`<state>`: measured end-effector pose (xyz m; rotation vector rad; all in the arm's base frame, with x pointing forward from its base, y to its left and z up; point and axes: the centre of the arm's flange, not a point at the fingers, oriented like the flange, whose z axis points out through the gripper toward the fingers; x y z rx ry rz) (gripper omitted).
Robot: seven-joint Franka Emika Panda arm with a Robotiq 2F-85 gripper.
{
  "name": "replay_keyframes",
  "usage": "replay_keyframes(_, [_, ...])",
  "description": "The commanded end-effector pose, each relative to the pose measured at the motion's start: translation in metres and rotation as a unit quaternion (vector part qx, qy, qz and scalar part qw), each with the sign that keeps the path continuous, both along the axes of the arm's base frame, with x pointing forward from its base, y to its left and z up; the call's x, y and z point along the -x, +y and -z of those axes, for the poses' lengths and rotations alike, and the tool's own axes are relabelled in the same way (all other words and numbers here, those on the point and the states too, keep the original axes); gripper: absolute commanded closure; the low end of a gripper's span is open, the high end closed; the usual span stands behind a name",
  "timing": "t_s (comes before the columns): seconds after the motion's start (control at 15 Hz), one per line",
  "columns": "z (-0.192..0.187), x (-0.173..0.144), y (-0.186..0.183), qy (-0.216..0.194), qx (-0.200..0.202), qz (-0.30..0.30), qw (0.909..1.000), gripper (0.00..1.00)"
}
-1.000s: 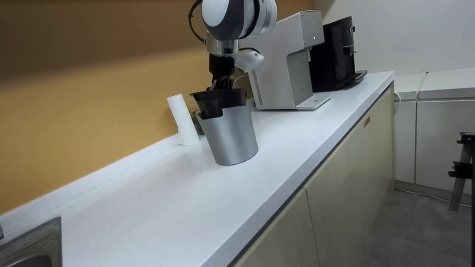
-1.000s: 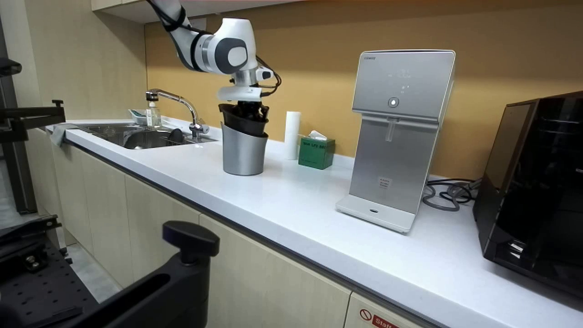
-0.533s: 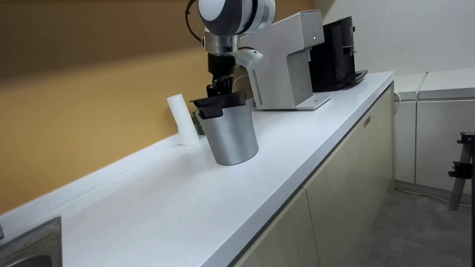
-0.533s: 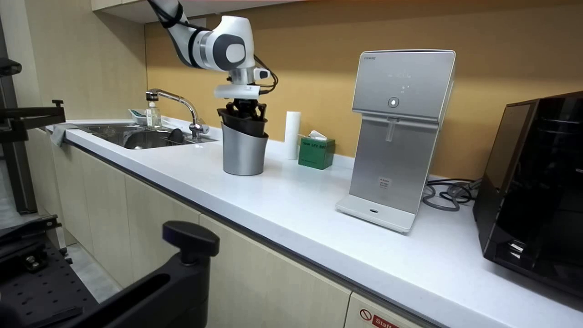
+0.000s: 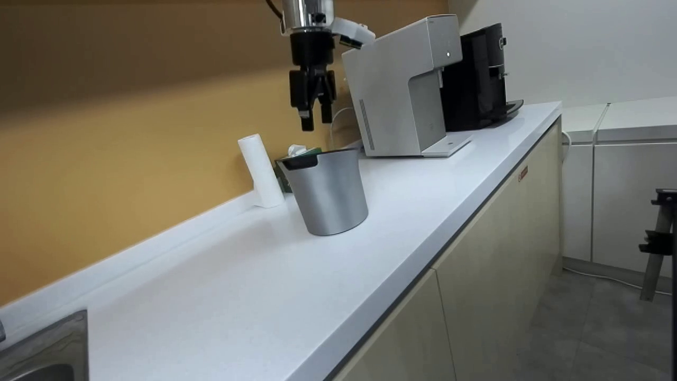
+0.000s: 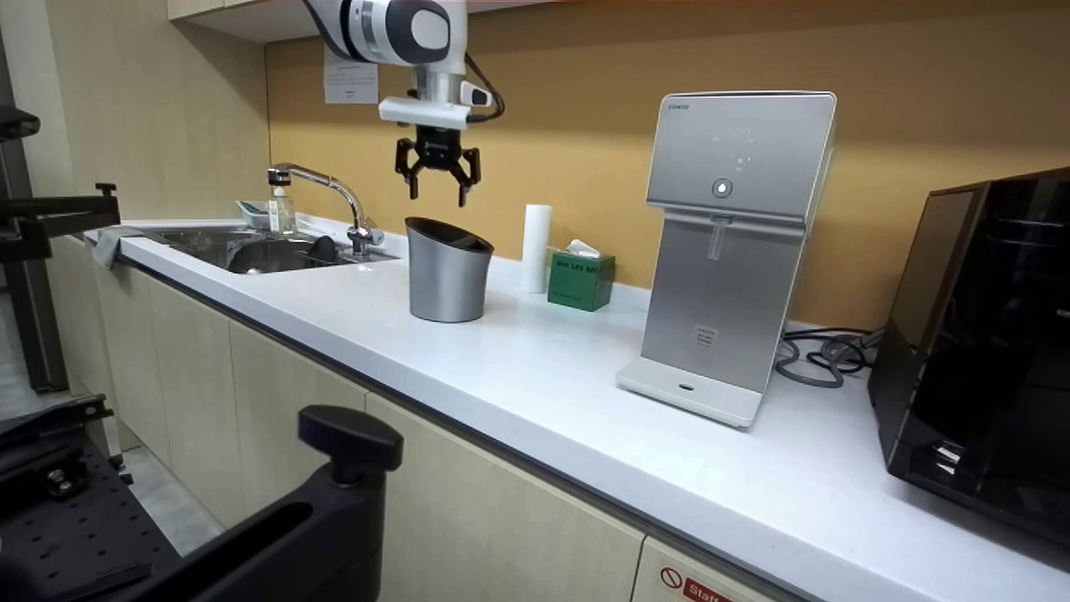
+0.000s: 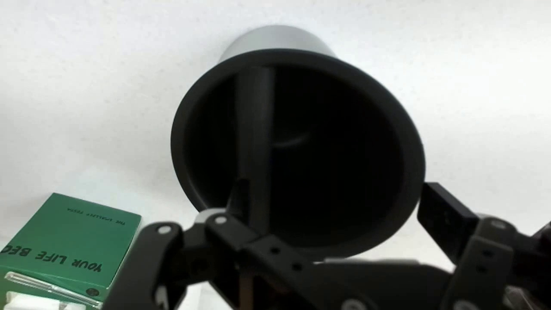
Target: Put the black bin in the grey bin.
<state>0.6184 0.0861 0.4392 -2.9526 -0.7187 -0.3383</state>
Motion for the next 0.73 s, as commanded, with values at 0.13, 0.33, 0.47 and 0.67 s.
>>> replay_keyframes(0.13, [-0.059, 0.014, -0.007, 0.063, 0.012, 0.000, 0.9979, 0.00])
replay_keyframes(0.33, [-0.067, 0.023, -0.012, 0.101, 0.009, -0.020, 0.9946, 0.00])
replay_keyframes(0.47, [-0.064, 0.027, -0.015, 0.122, -0.002, -0.041, 0.9917, 0.00])
replay_keyframes(0.67, [-0.052, 0.033, -0.019, 0.151, -0.026, -0.076, 0.9853, 0.00])
